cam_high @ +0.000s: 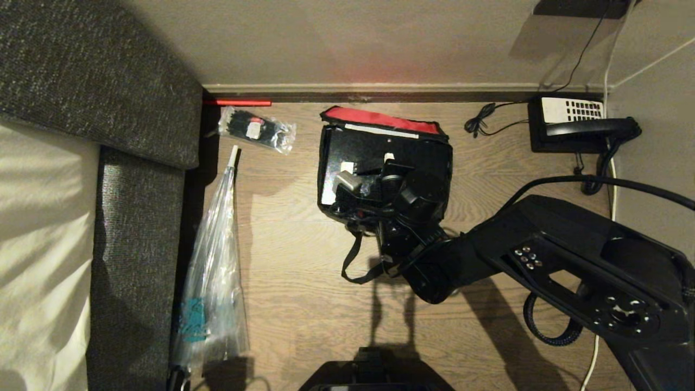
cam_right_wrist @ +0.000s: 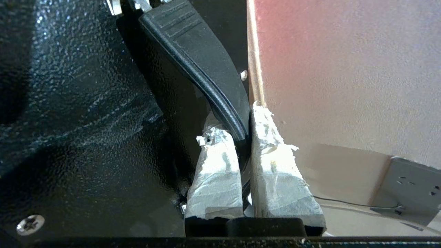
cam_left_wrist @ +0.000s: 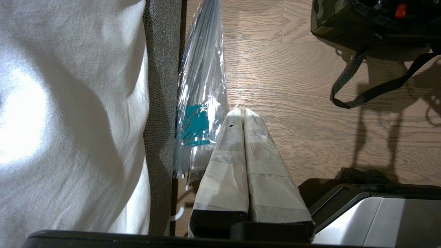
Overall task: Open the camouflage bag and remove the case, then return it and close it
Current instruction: Place the black box back
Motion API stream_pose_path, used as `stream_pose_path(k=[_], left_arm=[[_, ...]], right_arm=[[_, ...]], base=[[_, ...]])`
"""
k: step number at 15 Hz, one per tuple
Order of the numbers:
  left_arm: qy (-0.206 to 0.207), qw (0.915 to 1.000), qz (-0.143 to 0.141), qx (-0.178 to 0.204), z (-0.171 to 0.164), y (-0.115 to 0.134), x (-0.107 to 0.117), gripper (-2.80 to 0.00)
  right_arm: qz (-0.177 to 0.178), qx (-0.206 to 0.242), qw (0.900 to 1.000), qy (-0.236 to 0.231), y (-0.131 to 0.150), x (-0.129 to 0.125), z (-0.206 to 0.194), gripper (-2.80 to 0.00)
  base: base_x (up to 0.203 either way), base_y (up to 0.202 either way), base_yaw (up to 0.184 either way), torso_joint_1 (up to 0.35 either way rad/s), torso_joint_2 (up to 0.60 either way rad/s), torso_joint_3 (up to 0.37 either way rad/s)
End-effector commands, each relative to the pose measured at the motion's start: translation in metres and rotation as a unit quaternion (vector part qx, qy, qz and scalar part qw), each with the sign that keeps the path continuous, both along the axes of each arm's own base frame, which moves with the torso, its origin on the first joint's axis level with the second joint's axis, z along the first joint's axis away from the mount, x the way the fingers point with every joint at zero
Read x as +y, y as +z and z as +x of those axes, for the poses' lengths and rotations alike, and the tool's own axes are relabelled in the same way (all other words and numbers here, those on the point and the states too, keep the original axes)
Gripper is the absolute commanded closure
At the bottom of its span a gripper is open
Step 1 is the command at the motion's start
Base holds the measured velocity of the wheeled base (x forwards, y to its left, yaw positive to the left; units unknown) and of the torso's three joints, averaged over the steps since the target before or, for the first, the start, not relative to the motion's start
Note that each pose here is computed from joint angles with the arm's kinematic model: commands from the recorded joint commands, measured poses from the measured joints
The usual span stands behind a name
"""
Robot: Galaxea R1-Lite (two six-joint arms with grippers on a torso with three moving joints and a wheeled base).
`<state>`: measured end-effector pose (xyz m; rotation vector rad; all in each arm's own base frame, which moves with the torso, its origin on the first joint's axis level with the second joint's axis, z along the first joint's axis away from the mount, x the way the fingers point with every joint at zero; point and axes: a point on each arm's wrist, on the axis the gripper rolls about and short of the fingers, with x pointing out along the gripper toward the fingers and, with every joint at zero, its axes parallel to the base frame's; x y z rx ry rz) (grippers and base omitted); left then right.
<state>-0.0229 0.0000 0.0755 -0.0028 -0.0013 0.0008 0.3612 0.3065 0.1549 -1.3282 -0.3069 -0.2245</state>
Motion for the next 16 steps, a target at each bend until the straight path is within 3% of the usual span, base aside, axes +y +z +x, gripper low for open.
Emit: stream_pose_path(k=[1,11,12,16], left_arm=[[0.000,1.0000,0.000,0.001,0.000,0.000,0.000,0.00],[0.000,1.0000,0.000,0.001,0.000,0.000,0.000,0.00],[0.000,1.0000,0.000,0.001,0.000,0.000,0.000,0.00],[0.000,1.0000,0.000,0.001,0.000,0.000,0.000,0.00]], right_arm=[[-0.005,0.004,1.000,-0.007,-0.005,-0.001,0.003,0.00],[-0.005,0.006,1.000,-0.012,-0.017,-0.001,0.011,0.00],[-0.011,0.007,1.000,-0.014,-0.017,-0.001,0.011,-2.80],[-0.009,0.009,1.000,-0.012,-0.015,-0.002,0.010,-2.80]], base=[[0.000,0.000,0.000,0.000,0.00,0.000],[0.000,0.000,0.000,0.000,0.00,0.000],[0.000,0.000,0.000,0.000,0.00,0.000],[0.000,0.000,0.000,0.000,0.00,0.000]])
